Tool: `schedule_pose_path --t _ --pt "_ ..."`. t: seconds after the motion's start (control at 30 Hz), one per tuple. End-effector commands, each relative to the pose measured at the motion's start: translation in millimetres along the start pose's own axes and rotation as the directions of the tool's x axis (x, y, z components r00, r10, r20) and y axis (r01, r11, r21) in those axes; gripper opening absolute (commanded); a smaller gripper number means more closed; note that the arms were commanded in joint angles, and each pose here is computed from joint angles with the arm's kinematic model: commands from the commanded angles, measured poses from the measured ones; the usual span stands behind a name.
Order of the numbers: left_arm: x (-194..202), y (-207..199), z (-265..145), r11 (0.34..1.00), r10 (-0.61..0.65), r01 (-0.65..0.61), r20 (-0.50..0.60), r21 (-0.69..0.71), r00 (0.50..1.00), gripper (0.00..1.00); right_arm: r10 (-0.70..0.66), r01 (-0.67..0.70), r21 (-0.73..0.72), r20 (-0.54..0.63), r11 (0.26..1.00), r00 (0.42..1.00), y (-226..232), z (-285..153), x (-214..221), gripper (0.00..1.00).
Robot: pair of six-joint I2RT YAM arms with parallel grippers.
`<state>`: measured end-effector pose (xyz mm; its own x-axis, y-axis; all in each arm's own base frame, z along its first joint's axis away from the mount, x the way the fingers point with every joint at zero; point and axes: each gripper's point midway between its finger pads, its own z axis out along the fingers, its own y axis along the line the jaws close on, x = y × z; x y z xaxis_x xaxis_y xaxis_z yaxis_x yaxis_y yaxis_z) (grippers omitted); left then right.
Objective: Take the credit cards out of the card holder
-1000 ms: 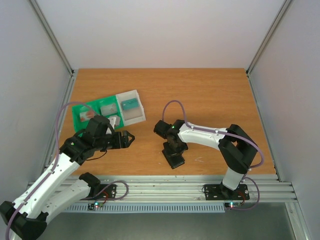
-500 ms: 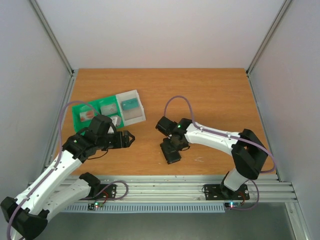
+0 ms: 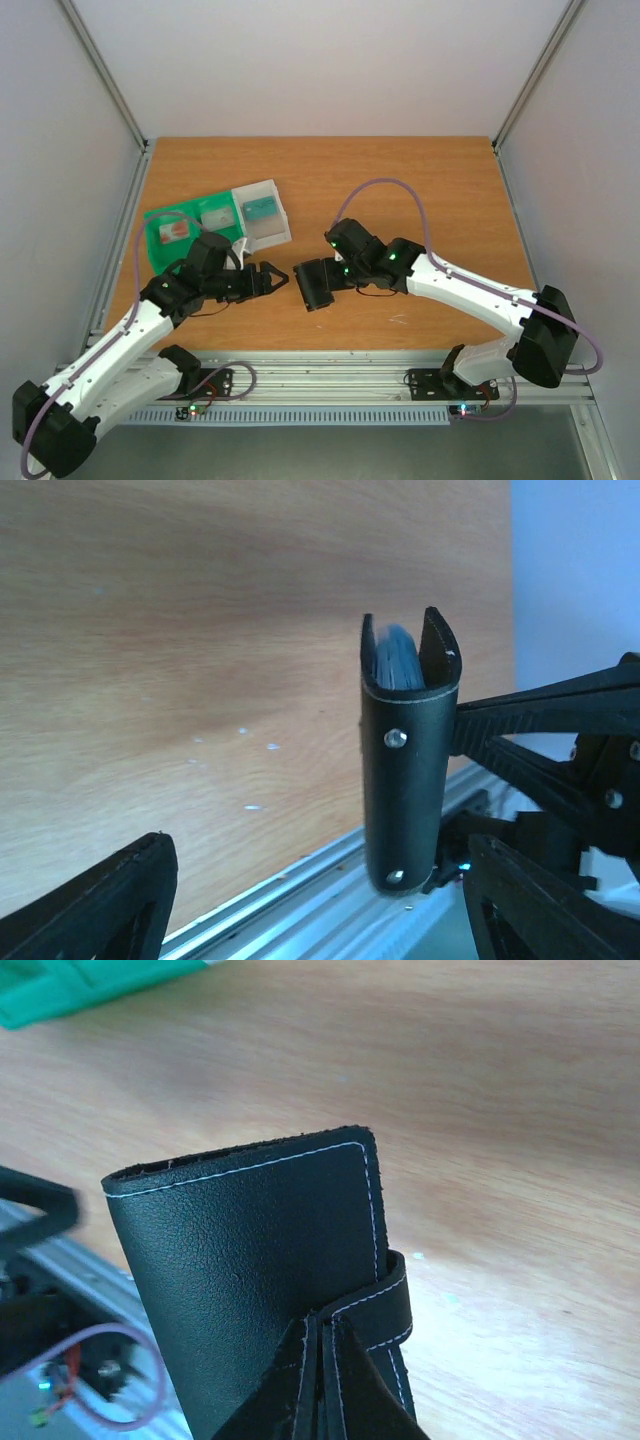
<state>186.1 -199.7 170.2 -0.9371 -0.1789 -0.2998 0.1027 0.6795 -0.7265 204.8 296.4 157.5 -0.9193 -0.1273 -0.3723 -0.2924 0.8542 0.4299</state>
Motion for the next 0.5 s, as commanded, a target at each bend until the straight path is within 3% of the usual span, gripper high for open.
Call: schedule_pose_path --t 0.0,0.37,0.47 --pt "-9.9 -35.9 6.3 0.981 -0.028 0.026 0.006 0.194 1.000 0.79 0.047 -0.036 -0.194 0.051 0.980 0.998 40.0 -14.7 -14.1 0.01" --pt "-9.3 -37.1 19.4 0.969 -0.073 0.079 -0.034 0.235 0.997 0.78 0.079 -0.068 -0.275 0.028 0.959 0.996 52.9 -10.1 -12.3 0.01" --pt "-9.6 -31.2 19.3 0.977 -0.077 0.080 -0.024 0.199 0.997 0.63 0.080 -0.068 -0.274 0.034 0.959 0.996 51.7 -10.9 -12.2 0.01"
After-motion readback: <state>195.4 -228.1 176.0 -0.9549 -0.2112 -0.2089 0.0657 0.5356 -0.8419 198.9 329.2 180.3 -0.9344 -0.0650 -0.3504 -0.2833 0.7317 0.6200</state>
